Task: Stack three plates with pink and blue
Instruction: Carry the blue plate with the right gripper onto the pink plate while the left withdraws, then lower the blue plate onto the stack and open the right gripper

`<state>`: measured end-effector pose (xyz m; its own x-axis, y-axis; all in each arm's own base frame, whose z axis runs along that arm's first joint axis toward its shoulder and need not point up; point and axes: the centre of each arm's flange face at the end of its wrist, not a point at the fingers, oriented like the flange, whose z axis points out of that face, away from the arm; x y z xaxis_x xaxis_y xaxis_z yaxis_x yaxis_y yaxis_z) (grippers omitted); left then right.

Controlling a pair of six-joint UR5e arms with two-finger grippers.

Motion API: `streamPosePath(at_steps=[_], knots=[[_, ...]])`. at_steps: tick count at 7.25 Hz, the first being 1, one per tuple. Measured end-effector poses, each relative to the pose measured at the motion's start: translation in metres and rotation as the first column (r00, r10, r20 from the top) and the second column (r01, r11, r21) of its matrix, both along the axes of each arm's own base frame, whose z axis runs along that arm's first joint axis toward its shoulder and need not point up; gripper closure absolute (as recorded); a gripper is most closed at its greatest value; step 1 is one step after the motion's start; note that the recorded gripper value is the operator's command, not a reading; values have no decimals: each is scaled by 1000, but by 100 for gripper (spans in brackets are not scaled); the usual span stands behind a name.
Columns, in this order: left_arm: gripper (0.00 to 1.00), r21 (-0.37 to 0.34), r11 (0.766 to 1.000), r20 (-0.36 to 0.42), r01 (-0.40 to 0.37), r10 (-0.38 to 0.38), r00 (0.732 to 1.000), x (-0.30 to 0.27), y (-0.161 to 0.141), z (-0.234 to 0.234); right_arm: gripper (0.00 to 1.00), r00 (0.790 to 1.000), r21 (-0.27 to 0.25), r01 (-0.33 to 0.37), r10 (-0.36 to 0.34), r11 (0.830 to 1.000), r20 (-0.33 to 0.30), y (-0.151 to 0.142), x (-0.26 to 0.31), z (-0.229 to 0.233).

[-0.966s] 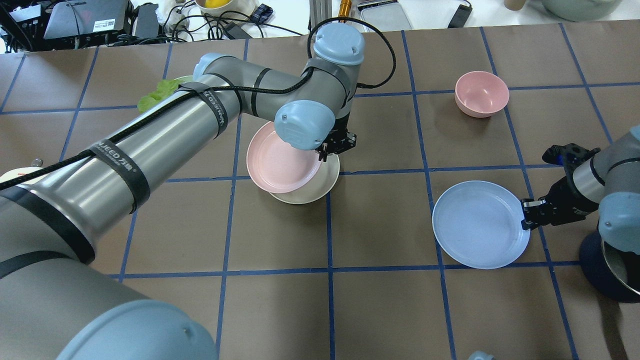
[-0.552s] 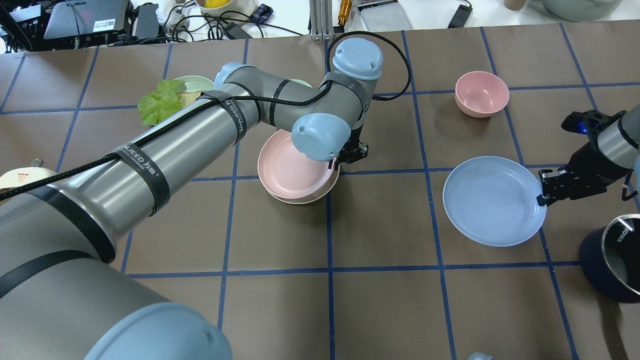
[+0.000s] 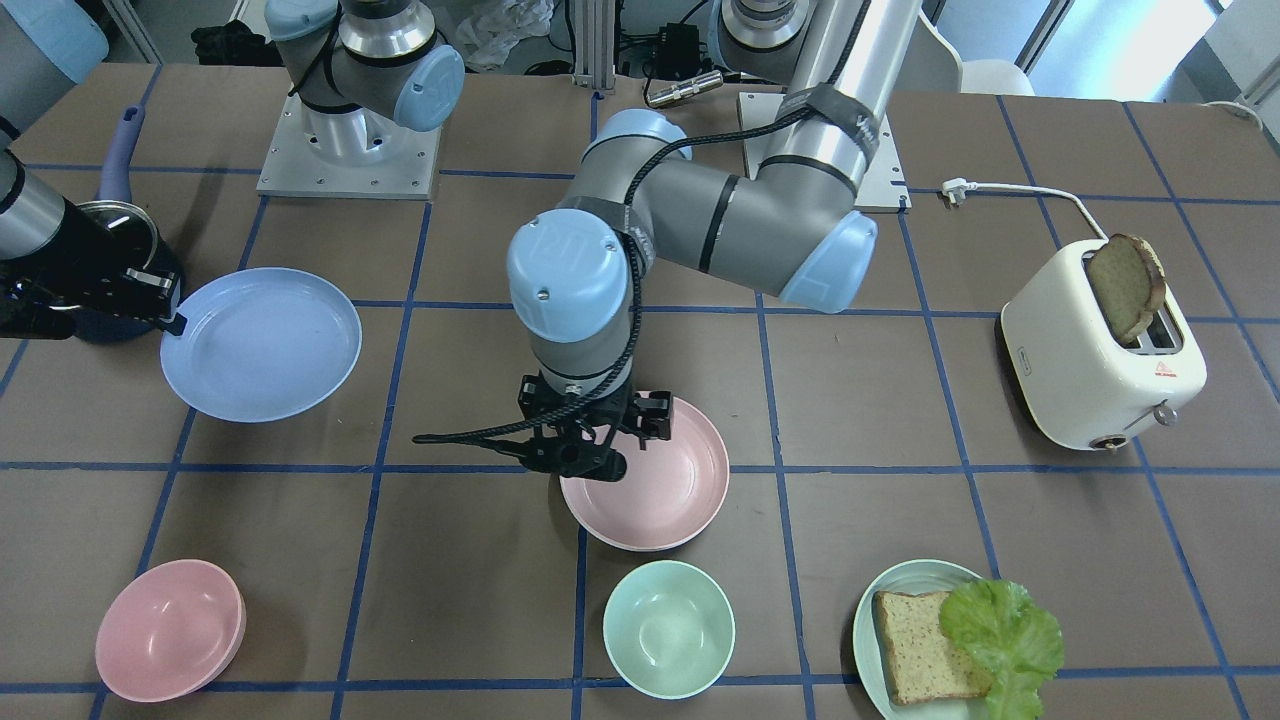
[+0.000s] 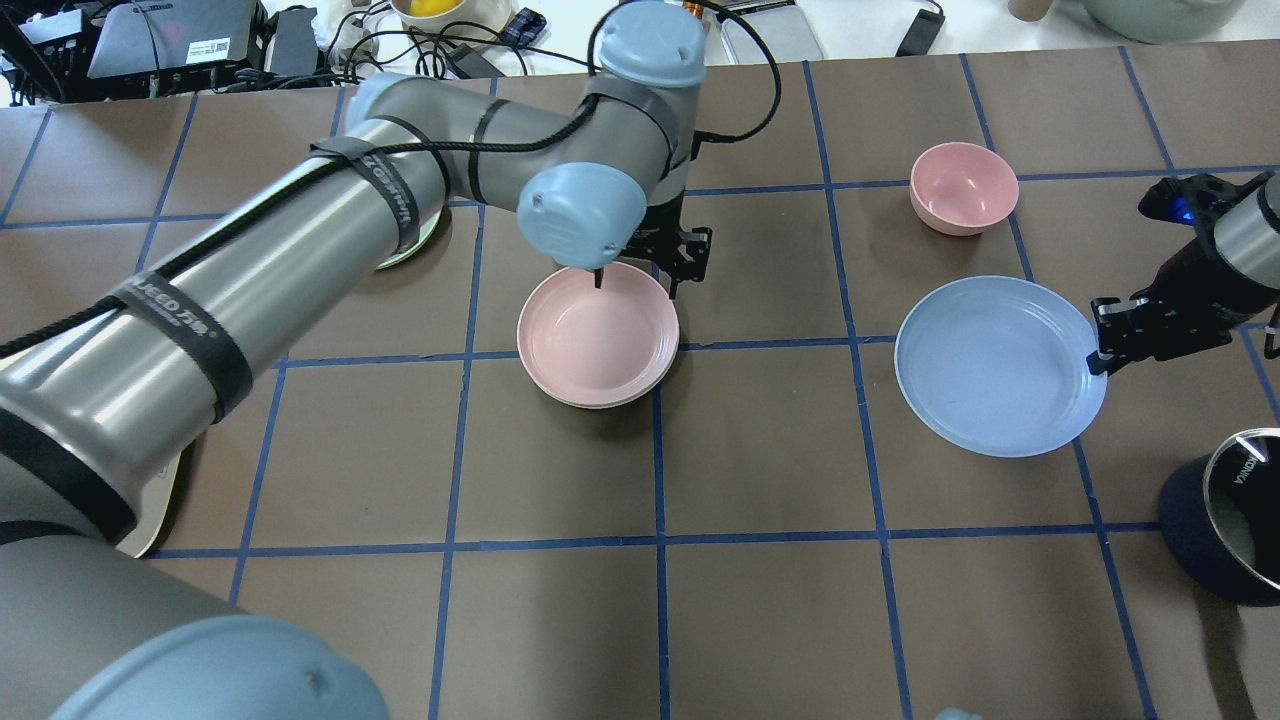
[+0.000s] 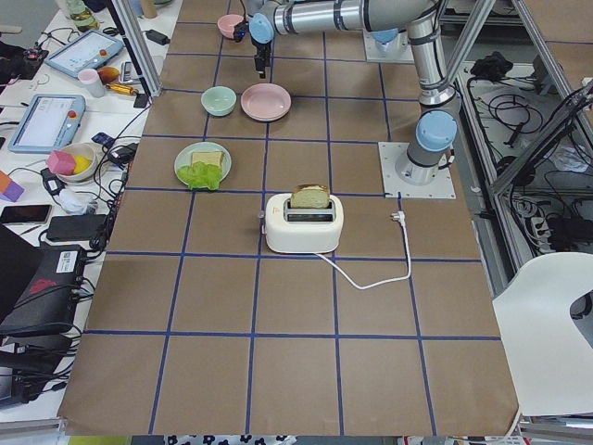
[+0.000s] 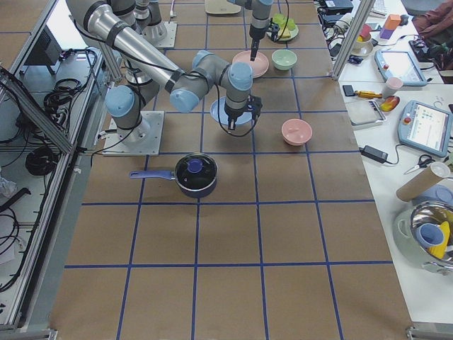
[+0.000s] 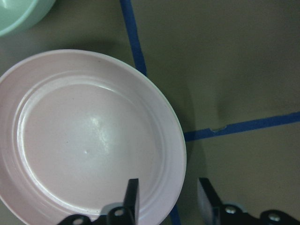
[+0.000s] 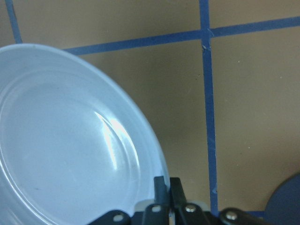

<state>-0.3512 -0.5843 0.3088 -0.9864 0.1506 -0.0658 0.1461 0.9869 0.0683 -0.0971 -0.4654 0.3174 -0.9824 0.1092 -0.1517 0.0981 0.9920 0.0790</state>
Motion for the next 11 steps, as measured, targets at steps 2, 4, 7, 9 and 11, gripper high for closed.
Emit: streamPosePath(at_steps=[2, 4, 7, 9, 11], knots=[[0, 4, 995, -35, -96, 96, 995, 88, -16, 66, 100, 999, -2, 36, -36, 999, -5, -18, 49, 6], [0, 25, 991, -41, -134, 135, 990, 147, 9, 129, 100, 994, -31, 104, -105, 994, -20, -35, 140, 2], [0, -9, 999, -60, -49, 49, 997, 164, 61, 192, 100, 983, -81, 185, -186, 979, -9, -46, 282, -30], [0, -24, 991, -56, -129, 127, 990, 171, 73, 193, 100, 979, -91, 204, -204, 975, 14, -52, 361, -41], [0, -32, 987, -57, -155, 153, 987, 175, 79, 196, 100, 984, -75, 176, -176, 982, 8, -53, 410, -57]])
